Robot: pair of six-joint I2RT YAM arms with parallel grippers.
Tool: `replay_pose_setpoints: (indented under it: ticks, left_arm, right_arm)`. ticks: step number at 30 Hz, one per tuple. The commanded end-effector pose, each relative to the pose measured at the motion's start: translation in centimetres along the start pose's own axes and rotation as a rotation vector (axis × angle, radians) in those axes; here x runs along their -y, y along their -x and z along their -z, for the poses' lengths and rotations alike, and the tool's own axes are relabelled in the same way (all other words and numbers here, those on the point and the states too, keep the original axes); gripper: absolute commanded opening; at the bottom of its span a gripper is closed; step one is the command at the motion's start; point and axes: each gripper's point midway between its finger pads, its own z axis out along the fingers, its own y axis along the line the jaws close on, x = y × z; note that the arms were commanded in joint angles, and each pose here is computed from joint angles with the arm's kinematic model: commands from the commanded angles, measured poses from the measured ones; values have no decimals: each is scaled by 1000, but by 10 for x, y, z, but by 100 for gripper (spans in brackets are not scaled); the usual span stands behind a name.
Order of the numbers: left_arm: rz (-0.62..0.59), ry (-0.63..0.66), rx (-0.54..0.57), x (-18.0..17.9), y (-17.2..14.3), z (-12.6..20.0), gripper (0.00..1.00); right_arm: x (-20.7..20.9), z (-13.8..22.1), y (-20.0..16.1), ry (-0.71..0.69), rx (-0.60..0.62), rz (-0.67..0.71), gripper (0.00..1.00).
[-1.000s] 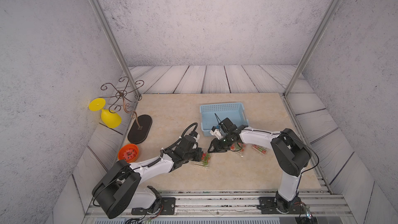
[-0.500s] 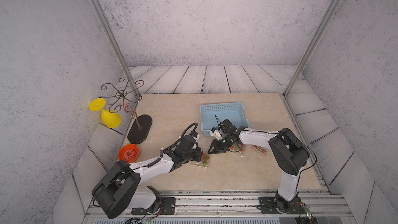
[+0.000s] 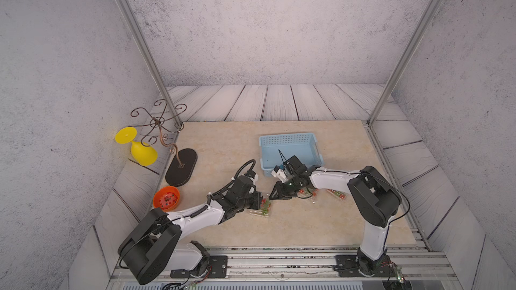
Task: Pack strawberries into containers
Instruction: Close the packing box at the center of the board.
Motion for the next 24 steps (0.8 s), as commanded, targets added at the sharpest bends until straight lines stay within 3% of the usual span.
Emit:
replay_pose_setpoints:
  ticks: [1,3,9,24]
  left_arm:
    - [6,18,5,-4,-4,3,0]
    - [5,19,15,-4,-1,6,0]
    - [-5,19,31,-1,5,11,0]
    - [-23,15,46,4,11,19,0]
  right_arm:
    - [15,-10,-17,-40,-52,-42,28]
    - [12,-7,-16,-33,-45,-38,29]
    - [-1,5,-8,-19,-8,-16,43]
    - [-28,29,3,54,51,19,43]
